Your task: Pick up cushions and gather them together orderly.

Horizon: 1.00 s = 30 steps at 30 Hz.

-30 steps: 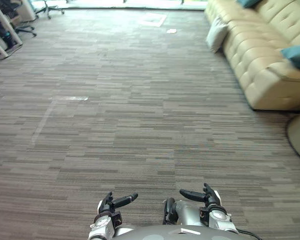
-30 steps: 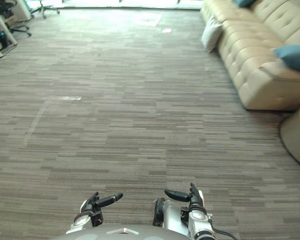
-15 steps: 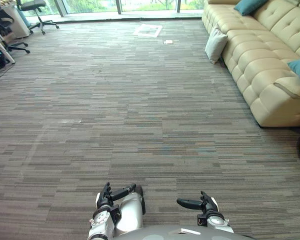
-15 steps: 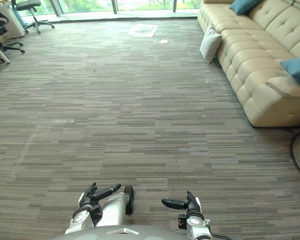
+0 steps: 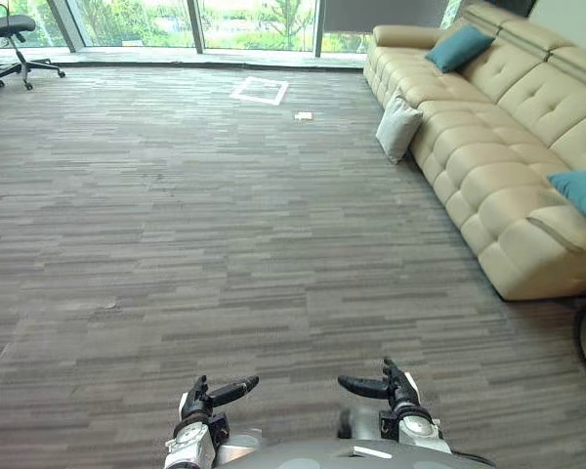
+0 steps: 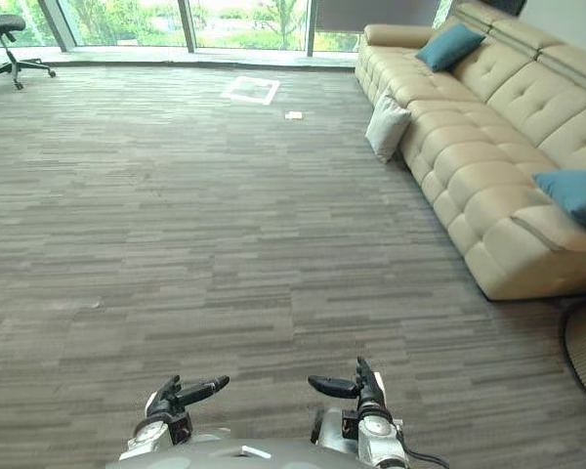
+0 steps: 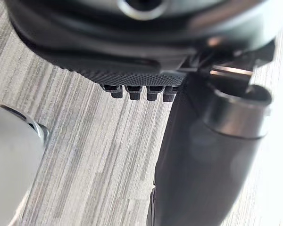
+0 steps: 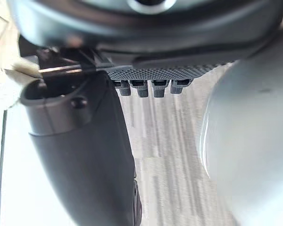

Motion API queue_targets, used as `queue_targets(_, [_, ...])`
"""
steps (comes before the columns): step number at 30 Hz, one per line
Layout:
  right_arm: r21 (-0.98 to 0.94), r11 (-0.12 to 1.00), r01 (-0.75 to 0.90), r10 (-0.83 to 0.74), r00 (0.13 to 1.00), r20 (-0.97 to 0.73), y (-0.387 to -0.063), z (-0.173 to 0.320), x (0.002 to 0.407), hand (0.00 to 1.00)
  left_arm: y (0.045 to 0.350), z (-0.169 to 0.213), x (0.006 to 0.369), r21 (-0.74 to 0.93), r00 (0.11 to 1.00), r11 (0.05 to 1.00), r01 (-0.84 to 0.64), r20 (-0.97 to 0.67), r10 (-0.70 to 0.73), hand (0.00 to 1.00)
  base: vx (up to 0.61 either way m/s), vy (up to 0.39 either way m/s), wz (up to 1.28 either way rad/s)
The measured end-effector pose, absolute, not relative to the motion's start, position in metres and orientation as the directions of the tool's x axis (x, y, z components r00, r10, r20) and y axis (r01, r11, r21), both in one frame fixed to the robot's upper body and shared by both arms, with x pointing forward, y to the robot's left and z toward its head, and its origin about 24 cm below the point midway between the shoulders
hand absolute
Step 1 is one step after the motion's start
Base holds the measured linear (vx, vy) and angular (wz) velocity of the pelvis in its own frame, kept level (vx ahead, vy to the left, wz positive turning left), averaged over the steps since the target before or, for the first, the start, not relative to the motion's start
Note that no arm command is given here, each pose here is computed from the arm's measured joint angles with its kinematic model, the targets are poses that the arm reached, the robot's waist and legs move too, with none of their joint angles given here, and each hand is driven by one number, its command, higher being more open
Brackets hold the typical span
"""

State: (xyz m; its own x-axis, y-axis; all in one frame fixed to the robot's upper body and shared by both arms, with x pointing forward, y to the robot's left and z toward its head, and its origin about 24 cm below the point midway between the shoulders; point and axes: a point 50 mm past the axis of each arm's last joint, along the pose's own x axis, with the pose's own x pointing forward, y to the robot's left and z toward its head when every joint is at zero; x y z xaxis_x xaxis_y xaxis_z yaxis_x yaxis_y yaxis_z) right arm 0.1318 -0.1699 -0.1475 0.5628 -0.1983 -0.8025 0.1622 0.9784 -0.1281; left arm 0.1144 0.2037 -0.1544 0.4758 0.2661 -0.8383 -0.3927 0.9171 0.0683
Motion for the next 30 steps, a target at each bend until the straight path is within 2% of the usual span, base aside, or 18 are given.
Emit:
queue_targets(2, [-0.162, 0.964, 0.209, -0.25, 0.523, -0.814, -0.19, -0.148, 0.129, 1.0, 0.19, -0.159, 0.111, 0.047, 0.462, 0.929, -0.367, -0.858, 0.226, 1.0, 0.74, -0.226, 0.57])
queue_targets(5, [-0.171, 0.947, 0.272, -0.296, 0.529, -0.795, -0.2, -0.145, 0.133, 1.0, 0.186, -0.158, 0.116, 0.034, 0.481, 0.942, -0.335, -0.853, 0.202, 1.0, 0.75, -0.312, 0.42])
queue_targets(7, [-0.176, 0.96, 0.218, -0.268, 0.529, -0.805, -0.191, -0.147, 0.127, 1.0, 0.192, -0.16, 0.102, 0.057, 0.454, 0.931, -0.36, -0.861, 0.228, 1.0, 0.45, -0.27, 0.25])
queue_targets(10, [-0.2, 0.962, 0.185, -0.269, 0.525, -0.808, -0.2, -0.147, 0.126, 1.0, 0.178, -0.16, 0.106, 0.013, 0.468, 0.93, -0.366, -0.862, 0.196, 1.0, 0.49, -0.206, 0.09])
queue_targets(16, [-0.183, 0.973, 0.141, -0.228, 0.471, -0.852, -0.185, -0.155, 0.116, 1.0, 0.194, -0.148, 0.124, 0.019, 0.544, 0.92, -0.392, -0.802, 0.248, 1.0, 0.46, -0.104, -0.31])
queue_targets(24, [-0.183, 0.973, 0.14, -0.227, 0.453, -0.862, -0.18, -0.158, 0.111, 1.0, 0.195, -0.146, 0.13, -0.008, 0.557, 0.9, -0.435, -0.788, 0.262, 1.0, 0.49, 0.148, -0.44])
queue_targets(30, [-0.149, 0.979, 0.138, -0.197, 0.455, -0.868, -0.17, -0.158, 0.111, 1.0, 0.207, -0.148, 0.128, 0.039, 0.523, 0.905, -0.423, -0.806, 0.279, 1.0, 0.62, 0.329, -0.29])
